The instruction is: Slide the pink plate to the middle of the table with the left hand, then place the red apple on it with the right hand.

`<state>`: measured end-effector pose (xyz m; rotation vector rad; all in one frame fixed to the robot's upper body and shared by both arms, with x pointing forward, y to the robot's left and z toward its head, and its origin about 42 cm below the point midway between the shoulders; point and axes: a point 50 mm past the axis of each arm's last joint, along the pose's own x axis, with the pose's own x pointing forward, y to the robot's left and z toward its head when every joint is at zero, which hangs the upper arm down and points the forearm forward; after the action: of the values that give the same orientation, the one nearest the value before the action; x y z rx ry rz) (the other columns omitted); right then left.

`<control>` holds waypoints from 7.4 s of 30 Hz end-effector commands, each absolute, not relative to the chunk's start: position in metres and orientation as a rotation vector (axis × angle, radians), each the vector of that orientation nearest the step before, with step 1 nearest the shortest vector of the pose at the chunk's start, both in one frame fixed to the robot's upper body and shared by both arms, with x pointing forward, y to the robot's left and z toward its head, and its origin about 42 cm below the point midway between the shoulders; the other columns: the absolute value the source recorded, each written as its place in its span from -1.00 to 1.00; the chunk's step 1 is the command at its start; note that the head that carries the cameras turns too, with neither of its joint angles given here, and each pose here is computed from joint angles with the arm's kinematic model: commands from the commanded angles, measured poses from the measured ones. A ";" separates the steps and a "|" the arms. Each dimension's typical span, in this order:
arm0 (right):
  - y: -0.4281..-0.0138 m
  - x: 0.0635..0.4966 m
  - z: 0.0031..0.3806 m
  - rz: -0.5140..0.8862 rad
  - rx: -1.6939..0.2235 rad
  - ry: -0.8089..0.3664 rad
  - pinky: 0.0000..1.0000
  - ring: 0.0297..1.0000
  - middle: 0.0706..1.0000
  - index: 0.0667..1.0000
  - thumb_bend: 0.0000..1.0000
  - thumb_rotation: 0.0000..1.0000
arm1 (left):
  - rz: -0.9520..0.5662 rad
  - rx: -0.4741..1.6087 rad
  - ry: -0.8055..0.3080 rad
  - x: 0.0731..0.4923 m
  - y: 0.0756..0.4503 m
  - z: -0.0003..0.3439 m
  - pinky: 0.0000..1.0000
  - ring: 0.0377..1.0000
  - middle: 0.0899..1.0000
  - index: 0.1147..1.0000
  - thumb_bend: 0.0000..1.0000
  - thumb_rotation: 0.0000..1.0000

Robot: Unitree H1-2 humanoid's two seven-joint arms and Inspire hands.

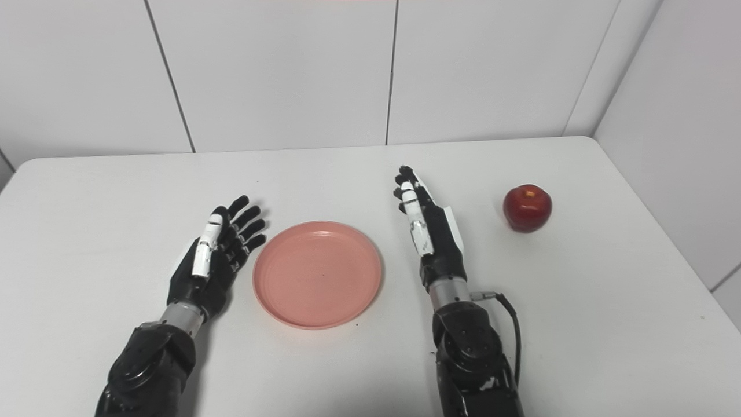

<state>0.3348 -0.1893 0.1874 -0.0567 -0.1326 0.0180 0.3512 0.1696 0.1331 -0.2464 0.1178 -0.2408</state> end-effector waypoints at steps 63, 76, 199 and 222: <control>-0.344 0.332 0.266 -0.599 -0.801 -0.204 0.50 0.74 0.82 0.91 1.00 -0.01 | -0.203 -0.304 0.121 0.359 0.181 0.113 0.79 0.78 0.78 0.74 -0.27 1.00; -0.350 0.348 0.242 -0.567 -0.820 -0.128 0.49 0.73 0.81 0.92 1.00 0.02 | -0.203 -0.302 0.123 0.358 0.183 0.114 0.80 0.78 0.79 0.74 -0.27 1.00; -0.364 0.379 0.212 -0.445 -0.848 -0.059 -0.18 -0.07 -0.01 -0.10 0.03 -0.75 | -0.213 -0.300 0.140 0.351 0.175 0.120 0.79 0.77 0.78 0.74 -0.26 1.00; -0.279 0.366 0.283 -0.305 -0.794 -0.344 -0.22 -0.12 -0.07 -0.10 0.03 -0.75 | -0.214 -0.297 0.137 0.350 0.162 0.120 0.77 0.76 0.78 0.74 -0.28 1.00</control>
<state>0.3607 -0.2866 0.2520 -0.7958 -0.2361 -0.2868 0.3535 0.1666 0.1279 -0.2983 0.0980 -0.2218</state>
